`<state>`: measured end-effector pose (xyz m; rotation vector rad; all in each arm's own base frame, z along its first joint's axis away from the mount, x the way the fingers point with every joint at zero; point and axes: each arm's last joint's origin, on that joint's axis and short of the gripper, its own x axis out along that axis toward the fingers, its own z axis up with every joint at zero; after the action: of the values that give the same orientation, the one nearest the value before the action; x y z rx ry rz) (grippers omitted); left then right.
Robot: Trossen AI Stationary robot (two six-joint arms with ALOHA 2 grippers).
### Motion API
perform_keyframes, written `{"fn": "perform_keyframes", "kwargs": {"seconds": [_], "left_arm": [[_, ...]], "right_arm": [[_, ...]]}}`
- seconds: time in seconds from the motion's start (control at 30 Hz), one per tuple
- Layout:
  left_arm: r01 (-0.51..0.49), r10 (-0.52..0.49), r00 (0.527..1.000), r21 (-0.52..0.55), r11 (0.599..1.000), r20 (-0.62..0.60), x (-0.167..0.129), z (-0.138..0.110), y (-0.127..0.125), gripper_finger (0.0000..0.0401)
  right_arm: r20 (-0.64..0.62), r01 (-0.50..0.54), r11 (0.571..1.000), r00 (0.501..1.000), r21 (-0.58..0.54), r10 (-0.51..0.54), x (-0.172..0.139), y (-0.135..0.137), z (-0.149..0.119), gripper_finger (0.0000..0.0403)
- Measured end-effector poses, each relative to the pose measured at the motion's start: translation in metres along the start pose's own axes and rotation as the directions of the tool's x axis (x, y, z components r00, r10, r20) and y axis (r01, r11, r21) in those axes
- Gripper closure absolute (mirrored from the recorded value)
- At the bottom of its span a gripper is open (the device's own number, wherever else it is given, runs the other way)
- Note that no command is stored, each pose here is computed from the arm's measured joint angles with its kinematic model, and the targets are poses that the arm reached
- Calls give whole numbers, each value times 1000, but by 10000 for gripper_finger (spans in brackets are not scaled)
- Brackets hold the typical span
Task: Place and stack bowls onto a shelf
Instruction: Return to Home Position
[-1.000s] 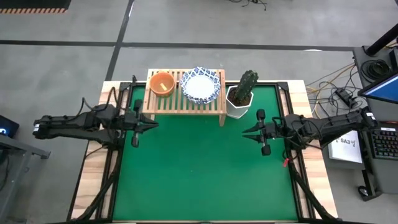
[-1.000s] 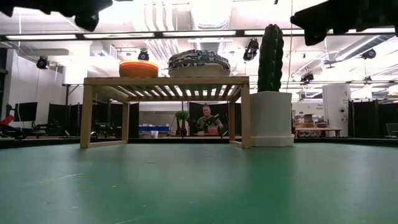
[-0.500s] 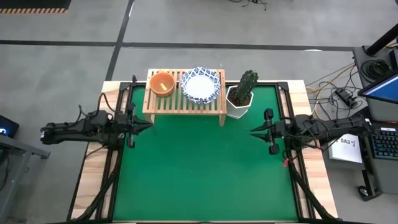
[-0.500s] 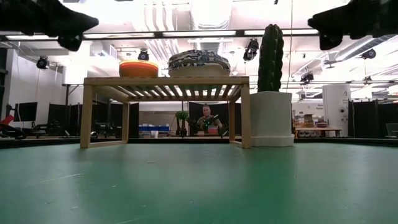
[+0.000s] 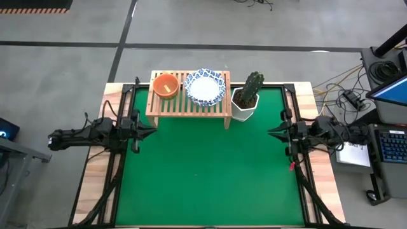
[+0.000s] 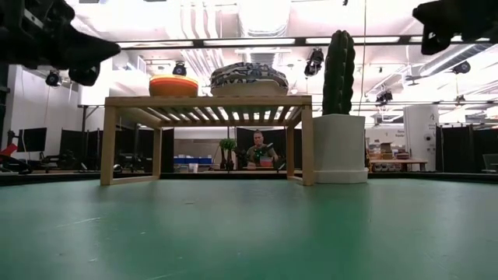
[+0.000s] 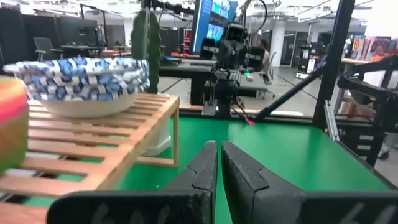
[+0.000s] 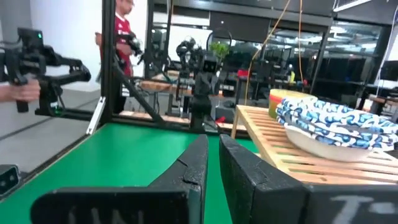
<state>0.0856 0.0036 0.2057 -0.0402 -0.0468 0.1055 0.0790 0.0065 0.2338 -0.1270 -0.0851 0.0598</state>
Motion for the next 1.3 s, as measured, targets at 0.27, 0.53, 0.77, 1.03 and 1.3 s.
{"fn": "perform_keyframes", "kwargs": {"seconds": [0.27, 0.53, 0.77, 1.03, 1.3], "left_arm": [[78, -78, 997, -10, 997, 20, 6, -19, -2, 397], [107, -107, 994, -7, 994, 5, 10, -35, -3, 397], [65, -63, 997, -81, 995, 34, 10, -30, -2, 397], [64, -62, 998, -77, 995, 30, 10, -30, -2, 397], [64, -62, 998, -77, 995, 27, 10, -30, -2, 397]], "right_arm": [[29, -85, 996, 996, 7, 85, -4, 2, 0, 377], [-6, -175, 984, 984, 37, 176, -1, 7, -14, 377], [-35, -200, 980, 979, 4, 200, 5, 11, -36, 377], [-10, -316, 948, 949, -41, 316, 10, 17, -57, 377], [-25, -297, 952, 955, -70, 296, 14, 17, -65, 374]]}}
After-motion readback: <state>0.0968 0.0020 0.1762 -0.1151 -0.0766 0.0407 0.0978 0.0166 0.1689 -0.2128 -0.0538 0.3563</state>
